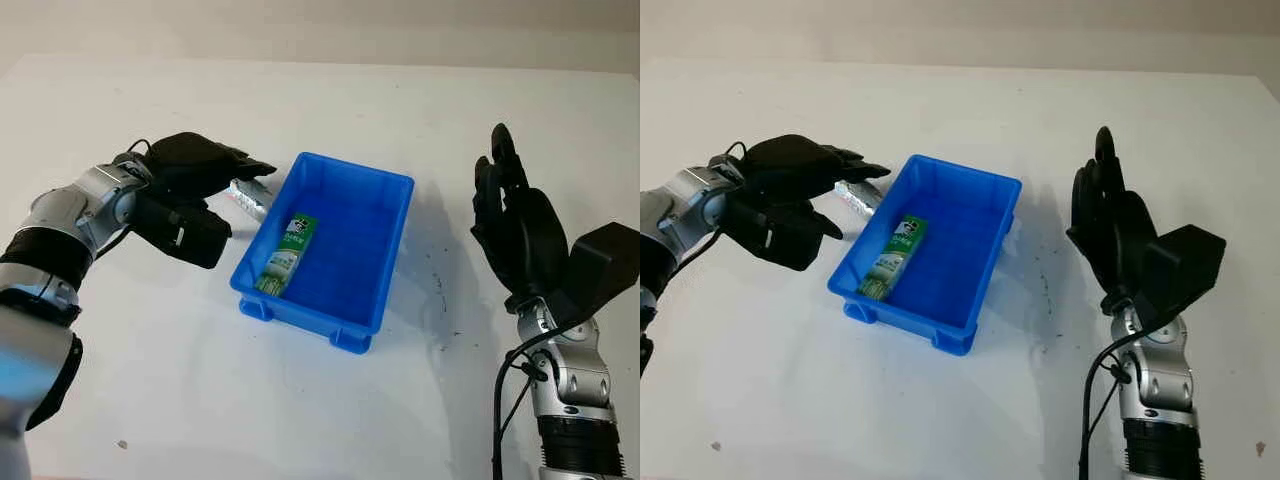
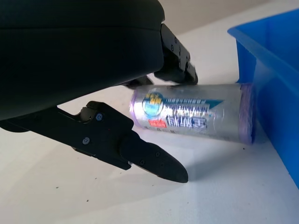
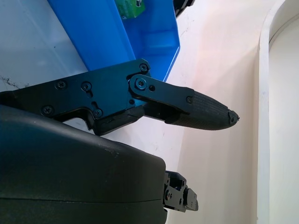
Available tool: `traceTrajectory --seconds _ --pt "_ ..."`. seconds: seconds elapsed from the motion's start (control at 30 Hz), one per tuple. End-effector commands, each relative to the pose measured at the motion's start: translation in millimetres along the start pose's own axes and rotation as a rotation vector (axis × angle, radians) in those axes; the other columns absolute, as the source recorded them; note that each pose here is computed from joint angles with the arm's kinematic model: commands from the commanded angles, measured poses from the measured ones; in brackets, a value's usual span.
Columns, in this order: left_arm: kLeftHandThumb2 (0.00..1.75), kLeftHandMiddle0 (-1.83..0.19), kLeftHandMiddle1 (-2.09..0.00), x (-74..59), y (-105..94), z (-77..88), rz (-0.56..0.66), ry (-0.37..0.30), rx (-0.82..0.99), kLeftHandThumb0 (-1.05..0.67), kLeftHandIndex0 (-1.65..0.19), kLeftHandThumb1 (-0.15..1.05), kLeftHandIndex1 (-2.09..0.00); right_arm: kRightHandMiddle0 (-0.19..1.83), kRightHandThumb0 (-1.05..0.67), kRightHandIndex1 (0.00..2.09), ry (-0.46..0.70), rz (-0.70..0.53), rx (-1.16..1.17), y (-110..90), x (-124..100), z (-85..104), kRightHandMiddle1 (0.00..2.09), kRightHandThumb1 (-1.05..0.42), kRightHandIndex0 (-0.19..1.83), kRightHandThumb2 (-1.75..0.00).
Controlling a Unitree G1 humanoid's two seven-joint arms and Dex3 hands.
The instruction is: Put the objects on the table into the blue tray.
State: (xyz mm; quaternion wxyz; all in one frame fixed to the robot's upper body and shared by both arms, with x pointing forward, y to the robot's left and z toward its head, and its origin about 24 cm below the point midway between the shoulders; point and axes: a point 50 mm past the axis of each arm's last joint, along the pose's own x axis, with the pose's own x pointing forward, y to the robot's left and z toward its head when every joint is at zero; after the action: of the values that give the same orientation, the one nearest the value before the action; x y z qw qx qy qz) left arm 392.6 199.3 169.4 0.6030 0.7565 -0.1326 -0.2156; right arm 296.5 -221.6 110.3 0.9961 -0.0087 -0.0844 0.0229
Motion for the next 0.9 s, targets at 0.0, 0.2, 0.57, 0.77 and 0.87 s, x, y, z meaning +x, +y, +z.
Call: traceTrajectory --seconds 0.0,0.2,0.57,0.77,0.87 --pt "0.1 -0.21 -1.6 1.1 -3.4 1.0 -0.016 -0.007 0.018 -0.32 -0.62 1.04 -0.25 -0.19 -0.71 0.0 -0.007 -0.008 0.001 -2.7 -2.9 2.0 0.0 -1.05 -0.19 -0.67" --pt "0.38 -0.55 -2.09 -0.2 -5.9 -0.8 0.006 -0.007 0.102 -0.48 -0.24 1.05 -2.05 -0.19 -0.7 0.0 0.0 -0.004 -0.003 -3.6 -3.3 1.6 0.0 -1.05 -0.19 -0.67" --pt "0.35 -0.5 -2.09 -2.6 -10.2 -4.4 -0.017 0.02 0.101 -0.47 -0.15 1.05 -2.09 -0.19 -0.71 0.0 -0.007 -0.008 -0.008 -4.9 -1.7 2.0 0.0 -1.05 -0.19 -0.67" --pt "0.38 -0.57 -2.09 -6.4 -9.9 -12.3 -0.054 0.071 0.12 -0.47 -0.19 1.05 -2.09 -0.19 -0.7 0.0 -0.008 -0.004 -0.005 -3.6 -0.4 2.0 0.0 -1.05 -0.19 -0.66" --pt "0.37 -0.58 -2.09 -9.5 -11.7 -18.3 -0.069 0.11 0.176 -0.47 -0.15 1.05 -2.09 -0.19 -0.71 0.0 -0.009 0.0 -0.007 -3.9 -0.1 1.9 0.0 -1.05 -0.19 -0.66"
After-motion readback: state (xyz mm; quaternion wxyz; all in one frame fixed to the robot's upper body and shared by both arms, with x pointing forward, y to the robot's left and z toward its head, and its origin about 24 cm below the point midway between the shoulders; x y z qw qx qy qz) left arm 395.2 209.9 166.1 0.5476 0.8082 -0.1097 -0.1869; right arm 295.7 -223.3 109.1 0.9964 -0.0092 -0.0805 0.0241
